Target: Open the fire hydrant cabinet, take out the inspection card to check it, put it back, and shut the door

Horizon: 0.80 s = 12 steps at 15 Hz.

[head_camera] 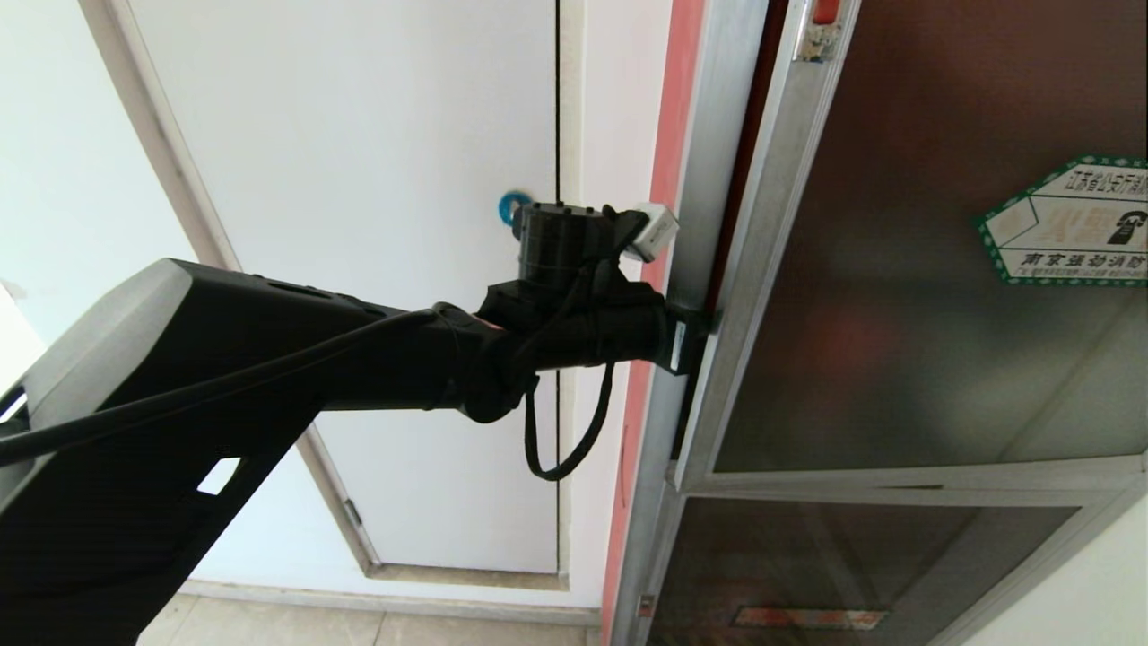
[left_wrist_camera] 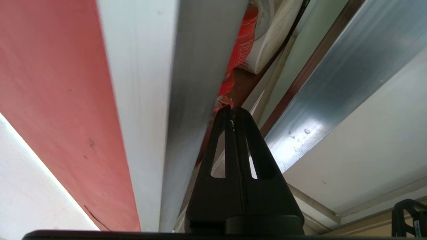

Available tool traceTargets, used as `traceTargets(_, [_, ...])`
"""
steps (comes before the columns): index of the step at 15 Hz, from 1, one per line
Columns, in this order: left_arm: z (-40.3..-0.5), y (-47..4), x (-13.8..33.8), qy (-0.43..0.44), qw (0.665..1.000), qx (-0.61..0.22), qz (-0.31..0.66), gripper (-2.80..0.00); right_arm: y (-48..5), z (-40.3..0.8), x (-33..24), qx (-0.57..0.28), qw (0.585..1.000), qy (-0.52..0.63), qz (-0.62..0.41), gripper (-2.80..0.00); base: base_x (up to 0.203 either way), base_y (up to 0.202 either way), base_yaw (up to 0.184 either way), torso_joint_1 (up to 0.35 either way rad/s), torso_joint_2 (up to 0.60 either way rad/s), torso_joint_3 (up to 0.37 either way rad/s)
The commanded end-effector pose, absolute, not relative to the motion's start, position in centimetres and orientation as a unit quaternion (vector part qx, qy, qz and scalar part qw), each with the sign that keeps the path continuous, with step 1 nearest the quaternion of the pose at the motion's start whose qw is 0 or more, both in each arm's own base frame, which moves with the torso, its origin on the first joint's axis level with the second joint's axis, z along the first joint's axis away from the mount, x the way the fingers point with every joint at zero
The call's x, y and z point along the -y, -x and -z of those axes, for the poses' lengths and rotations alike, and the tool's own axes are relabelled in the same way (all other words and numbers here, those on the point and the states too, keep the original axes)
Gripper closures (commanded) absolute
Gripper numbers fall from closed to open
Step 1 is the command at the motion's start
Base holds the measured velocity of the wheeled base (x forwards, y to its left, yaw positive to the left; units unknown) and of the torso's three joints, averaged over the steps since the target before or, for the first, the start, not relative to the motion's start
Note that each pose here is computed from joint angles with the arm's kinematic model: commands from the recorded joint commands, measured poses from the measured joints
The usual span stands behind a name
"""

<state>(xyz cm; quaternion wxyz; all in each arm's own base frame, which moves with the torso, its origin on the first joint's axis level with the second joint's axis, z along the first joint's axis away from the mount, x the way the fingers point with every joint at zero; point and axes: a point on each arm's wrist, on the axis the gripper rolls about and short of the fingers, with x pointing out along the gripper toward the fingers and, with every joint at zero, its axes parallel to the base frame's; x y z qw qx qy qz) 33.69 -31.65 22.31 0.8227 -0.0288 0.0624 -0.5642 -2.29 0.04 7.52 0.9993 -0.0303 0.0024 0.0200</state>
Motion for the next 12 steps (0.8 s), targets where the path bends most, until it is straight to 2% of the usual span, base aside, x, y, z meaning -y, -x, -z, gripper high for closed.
traceTargets(1, [-22.7, -33.1, 31.9, 0.029, 0.818, -0.059, 0.572, 0.0, 2.3, -7.5, 0.0, -0.003, 0.999, 0.031, -0.02, 0.0, 0.0, 0.0, 0.0, 0.0, 0.0, 0.0])
traceTargets(12, [-22.5, -29.0, 32.3, 0.016, 0.797, -0.05, 0.601, 0.0, 2.3, -7.5, 0.0, -0.003, 0.999, 0.031, -0.02, 0.0, 0.0, 0.0, 0.0, 0.0, 0.0, 0.0])
